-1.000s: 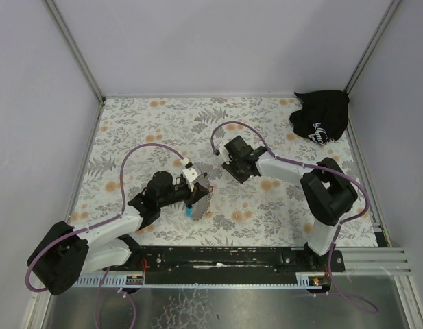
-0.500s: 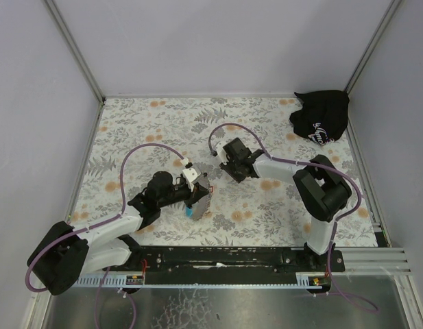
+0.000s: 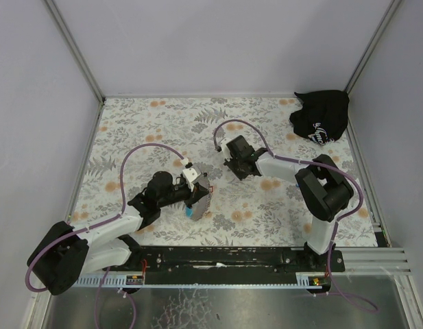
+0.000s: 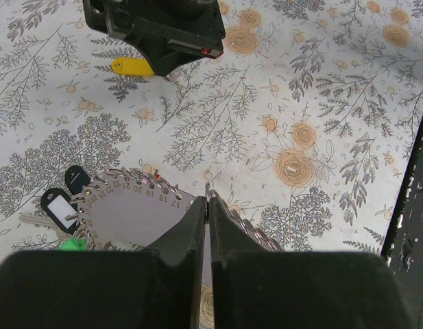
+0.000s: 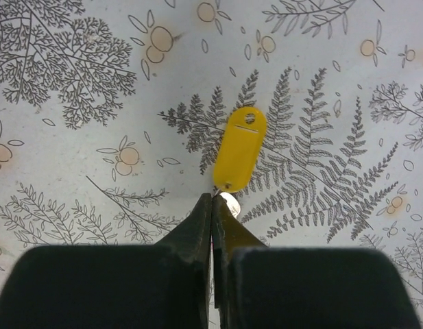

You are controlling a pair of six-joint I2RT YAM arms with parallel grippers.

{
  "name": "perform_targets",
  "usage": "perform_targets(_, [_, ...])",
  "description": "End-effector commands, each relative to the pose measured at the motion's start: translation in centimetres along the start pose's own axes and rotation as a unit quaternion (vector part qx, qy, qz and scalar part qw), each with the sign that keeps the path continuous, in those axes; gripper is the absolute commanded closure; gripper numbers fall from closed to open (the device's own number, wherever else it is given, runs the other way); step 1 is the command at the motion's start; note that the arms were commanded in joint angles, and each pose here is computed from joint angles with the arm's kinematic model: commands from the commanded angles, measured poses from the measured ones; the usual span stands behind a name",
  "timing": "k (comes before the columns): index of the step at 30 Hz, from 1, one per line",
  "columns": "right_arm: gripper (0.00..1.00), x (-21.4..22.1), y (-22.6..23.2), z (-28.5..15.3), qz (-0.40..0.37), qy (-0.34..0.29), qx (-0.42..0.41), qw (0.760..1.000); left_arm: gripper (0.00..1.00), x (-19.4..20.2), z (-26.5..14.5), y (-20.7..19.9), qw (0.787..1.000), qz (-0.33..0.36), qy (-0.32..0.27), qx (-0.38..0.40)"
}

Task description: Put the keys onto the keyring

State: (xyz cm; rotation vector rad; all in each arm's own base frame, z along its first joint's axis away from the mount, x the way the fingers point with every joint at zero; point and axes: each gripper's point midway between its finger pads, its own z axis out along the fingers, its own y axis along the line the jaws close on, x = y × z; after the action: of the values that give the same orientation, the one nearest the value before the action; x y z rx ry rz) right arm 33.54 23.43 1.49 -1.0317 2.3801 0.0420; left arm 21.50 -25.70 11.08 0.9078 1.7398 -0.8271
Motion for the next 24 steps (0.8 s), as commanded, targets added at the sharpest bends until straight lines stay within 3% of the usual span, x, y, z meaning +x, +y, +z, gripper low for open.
perform_targets(1, [1.0,-1.7,-0.2,-2.3,0.042,-0.021,-0.019,0.999,1.0,-2.1,0.1,-0.4,0.999,0.011,-0.033,0.011])
perform_targets(11, [1.0,0.0,2.9,-5.5,0.091,0.068,-0.104,0.988,1.0,-2.1,0.1,-0.5,0.999,0.011,-0.032,0.012])
perform_targets(19, [0.99,1.6,3.1,-5.9,0.093,0.135,-0.107,0.981,1.0,-2.1,0.1,-0.6,0.999,0.011,-0.031,0.015])
perform_targets(24, [0.98,1.2,3.1,-4.8,0.09,0.143,-0.107,0.98,1.0,-2.0,0.1,-0.6,0.999,0.01,-0.03,0.015])
